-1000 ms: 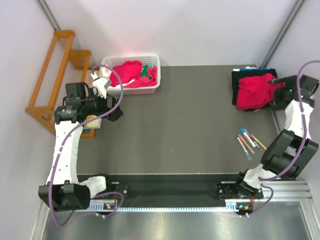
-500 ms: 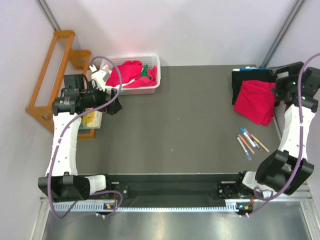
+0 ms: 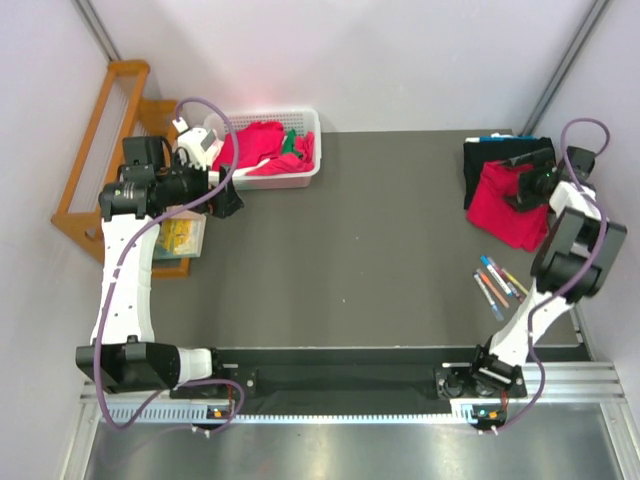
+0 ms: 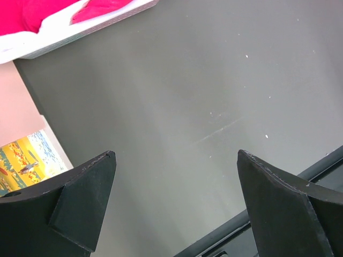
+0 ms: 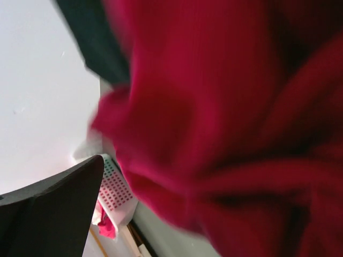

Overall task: Fold and stack the t-shirts
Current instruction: Neatly place the folded tshirt to the corner, then reset both grippers

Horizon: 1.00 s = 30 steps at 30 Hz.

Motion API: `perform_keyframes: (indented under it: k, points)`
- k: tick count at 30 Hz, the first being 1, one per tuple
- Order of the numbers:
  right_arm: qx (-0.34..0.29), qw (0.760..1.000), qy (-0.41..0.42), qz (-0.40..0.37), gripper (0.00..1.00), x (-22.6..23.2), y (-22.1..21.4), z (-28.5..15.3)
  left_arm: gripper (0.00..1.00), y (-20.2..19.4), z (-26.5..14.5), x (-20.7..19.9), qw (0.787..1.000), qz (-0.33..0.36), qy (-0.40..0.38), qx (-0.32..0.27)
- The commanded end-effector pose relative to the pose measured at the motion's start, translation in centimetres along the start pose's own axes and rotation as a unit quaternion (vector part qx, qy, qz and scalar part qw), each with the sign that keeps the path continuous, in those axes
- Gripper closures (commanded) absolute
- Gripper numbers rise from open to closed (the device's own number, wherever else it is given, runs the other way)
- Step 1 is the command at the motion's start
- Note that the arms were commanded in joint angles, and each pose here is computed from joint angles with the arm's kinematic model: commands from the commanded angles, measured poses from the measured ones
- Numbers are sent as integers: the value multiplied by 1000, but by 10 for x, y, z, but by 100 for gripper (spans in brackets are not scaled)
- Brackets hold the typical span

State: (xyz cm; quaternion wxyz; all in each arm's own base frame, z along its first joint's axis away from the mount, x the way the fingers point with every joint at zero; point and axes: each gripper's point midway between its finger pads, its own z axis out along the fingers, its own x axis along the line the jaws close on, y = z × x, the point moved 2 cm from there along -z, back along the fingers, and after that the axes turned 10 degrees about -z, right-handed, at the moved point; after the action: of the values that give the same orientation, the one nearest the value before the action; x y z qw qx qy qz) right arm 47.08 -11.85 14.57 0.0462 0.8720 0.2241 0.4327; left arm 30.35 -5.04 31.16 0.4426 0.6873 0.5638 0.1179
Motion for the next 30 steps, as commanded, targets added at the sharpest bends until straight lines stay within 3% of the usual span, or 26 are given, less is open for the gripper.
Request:
perform_keyframes:
  k: [1, 6, 10, 12, 16, 21, 22, 24, 25, 30]
  points:
    - [-19, 996, 81, -40, 0, 32, 39, 34, 1, 10, -7, -2, 1000, -7, 5, -11]
    - [0, 995, 58, -79, 0, 14, 43, 75, 1, 5, -4, 0, 1000, -10, 7, -8]
    - [3, 986, 122, -110, 0, 31, 34, 75, 1, -5, 1, -2, 1000, -22, -7, 0]
    - [7, 974, 182, -135, 0, 61, 18, 55, 1, -8, 2, -3, 1000, -25, -13, -1]
    - [-18, 922, 311, -230, 0, 156, -14, -25, 1, -13, 2, -7, 999, -31, -23, -2]
    - [-12, 862, 349, -367, 0, 222, -99, -110, 1, -15, 3, -8, 999, -37, -23, -19]
    - [-33, 841, 371, -392, 0, 236, -113, -149, 1, -14, 3, -8, 999, -37, -21, -24]
    - [-32, 823, 379, -421, 0, 231, -146, -167, 1, -13, 3, -1, 998, -48, 6, -39]
    - [-46, 814, 383, -434, 0, 231, -156, -198, 1, -6, 1, 1, 997, -48, 16, -60]
    - [-63, 800, 370, -468, 0, 195, -186, -240, 1, 2, 3, 13, 994, -50, 49, -89]
